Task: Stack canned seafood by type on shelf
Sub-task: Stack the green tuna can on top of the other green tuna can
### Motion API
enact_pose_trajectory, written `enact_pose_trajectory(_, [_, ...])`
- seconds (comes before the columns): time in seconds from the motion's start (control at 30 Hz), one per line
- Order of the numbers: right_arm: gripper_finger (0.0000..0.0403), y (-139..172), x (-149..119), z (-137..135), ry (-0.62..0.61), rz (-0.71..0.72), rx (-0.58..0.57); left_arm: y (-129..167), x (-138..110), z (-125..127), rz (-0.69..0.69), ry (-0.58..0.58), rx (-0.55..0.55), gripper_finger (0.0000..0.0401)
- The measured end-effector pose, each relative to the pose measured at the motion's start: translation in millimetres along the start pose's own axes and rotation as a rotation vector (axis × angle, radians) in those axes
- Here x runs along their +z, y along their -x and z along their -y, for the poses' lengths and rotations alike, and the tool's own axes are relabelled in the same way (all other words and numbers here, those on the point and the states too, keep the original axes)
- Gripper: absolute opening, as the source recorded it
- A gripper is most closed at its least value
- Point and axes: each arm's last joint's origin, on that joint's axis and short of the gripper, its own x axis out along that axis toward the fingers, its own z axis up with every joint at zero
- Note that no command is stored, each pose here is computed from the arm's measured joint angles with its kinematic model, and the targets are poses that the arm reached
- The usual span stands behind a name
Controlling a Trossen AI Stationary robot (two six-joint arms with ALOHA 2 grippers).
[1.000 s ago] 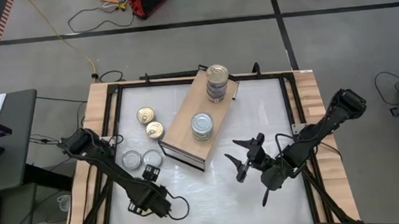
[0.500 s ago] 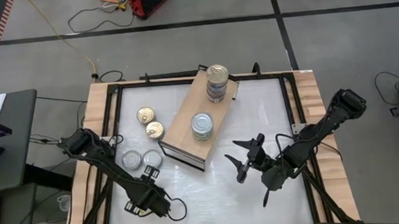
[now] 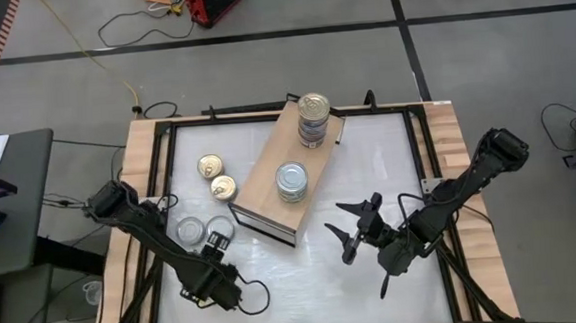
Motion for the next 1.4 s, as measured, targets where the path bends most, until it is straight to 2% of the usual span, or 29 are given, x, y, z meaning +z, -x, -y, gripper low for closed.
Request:
enact_pose_trajectory(0.13, [0.0301, 0.0, 0.0, 0.0, 0.001, 0.0, 0.0, 27.5, -13.8, -8.3, 0.196, 0.077, -0.021, 0.0132])
enact_pose_trajectory(0.23, [0.0301, 0.0, 0.0, 0.0, 0.001, 0.0, 0.0, 56.1, -25.9, -16.7, 0.441, 0.14, -0.041, 0.0132])
enact_pose_trajectory(0.33, [0.0301, 0.0, -0.1, -0.1, -0.002, 0.0, 0.0, 86.4, -40.6, -31.8, 0.709, 0.227, -0.008, 0.0132])
enact_pose_trajectory(0.47, [0.0301, -1.2, -0.6, 0.2, -0.019, -0.013, 0.012, 122.3, -57.8, -61.3, 1.04, 0.435, 0.076, 0.0132])
enact_pose_trajectory(0.6, [0.0301, -2.1, -1.9, 1.2, -0.002, -0.026, 0.015, 141.2, -71.2, -97.6, 1.224, 0.63, 0.114, 0.0139])
enact_pose_trajectory(0.7, [0.0301, -2.2, -3.2, 2.0, 0.021, -0.033, 0.012, 147.4, -75.3, -126.6, 1.313, 0.757, 0.155, 0.0155])
enact_pose_trajectory(0.77, [0.0301, -2.3, -4.6, 3.1, 0.042, -0.041, 0.007, 149.8, -76.8, -146.1, 1.372, 0.811, 0.145, 0.0157])
enact_pose_trajectory(0.97, [0.0301, -2.3, -5.8, 3.9, 0.058, -0.047, 0.004, 144.3, -81.7, -197.5, 1.469, 0.877, 0.048, 0.0142])
enact_pose_trajectory(1.13, [0.0301, -2.0, -6.3, 4.1, 0.066, -0.05, 0.004, 130.0, -81.8, -223.3, 1.434, 0.932, -0.004, 0.0145])
enact_pose_trajectory(1.3, [0.0301, -2.0, -6.3, 4.1, 0.065, -0.05, 0.004, 111.1, -62.9, -238.3, 1.378, 0.942, -0.103, 0.0145])
enact_pose_trajectory(1.4, [0.0301, -1.2, -6.5, 3.7, 0.065, -0.05, 0.007, 106.0, -52.8, -244.2, 1.391, 0.93, -0.125, 0.0144])
